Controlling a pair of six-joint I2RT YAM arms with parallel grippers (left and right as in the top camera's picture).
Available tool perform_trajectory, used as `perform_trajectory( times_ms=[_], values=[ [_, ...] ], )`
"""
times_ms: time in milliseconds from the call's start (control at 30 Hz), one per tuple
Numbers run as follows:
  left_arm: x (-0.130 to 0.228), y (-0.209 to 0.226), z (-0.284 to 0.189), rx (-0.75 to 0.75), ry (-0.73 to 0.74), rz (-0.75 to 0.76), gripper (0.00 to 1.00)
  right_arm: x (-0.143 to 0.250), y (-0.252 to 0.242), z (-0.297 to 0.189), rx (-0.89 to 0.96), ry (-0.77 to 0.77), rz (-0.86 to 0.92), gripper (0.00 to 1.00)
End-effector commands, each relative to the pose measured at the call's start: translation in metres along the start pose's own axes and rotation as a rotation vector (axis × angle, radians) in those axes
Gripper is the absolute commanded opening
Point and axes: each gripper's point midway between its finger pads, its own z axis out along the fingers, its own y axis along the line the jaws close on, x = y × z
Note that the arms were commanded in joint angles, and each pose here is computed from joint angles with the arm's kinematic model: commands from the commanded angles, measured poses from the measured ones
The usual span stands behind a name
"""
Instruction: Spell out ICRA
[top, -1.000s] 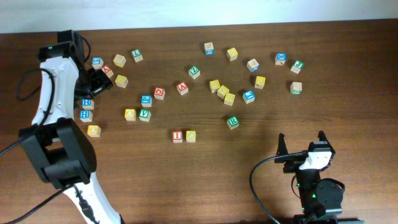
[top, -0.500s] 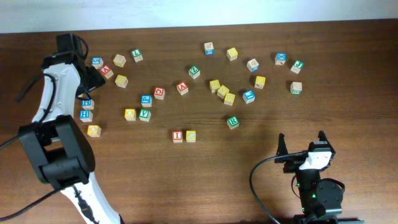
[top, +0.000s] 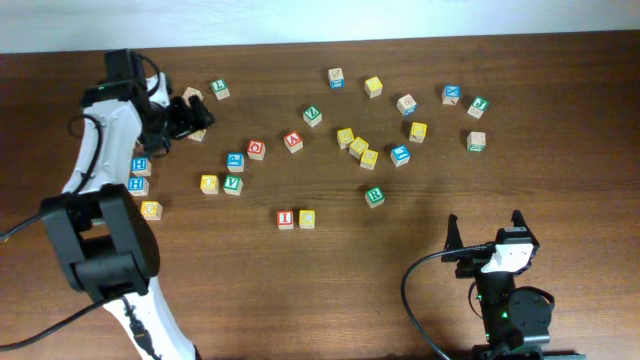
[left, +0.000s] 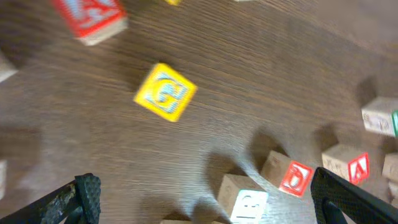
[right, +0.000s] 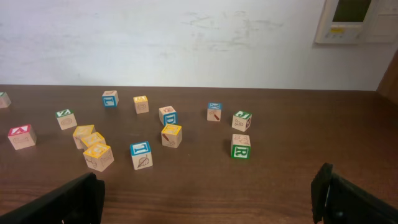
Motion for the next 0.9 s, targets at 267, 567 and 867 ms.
perform_trajectory(
  times_ms=[267,567,867],
  values=[
    [-0.022,-0.026,0.008,-0.039,-0.112,0.143,0.99,0.003,-0.004,0.000,0.019,0.005,0.004,0.98],
    [0.003,-0.012,0.009,-0.106,-0.011,0.119,0.99,0.003,-0.004,0.000,0.019,0.005,0.004,0.98],
    [0.001,0.005,0.006,-0.205,-0.019,0.116,0.99,0.003,-0.004,0.000,0.019,0.005,0.004,0.98]
  ],
)
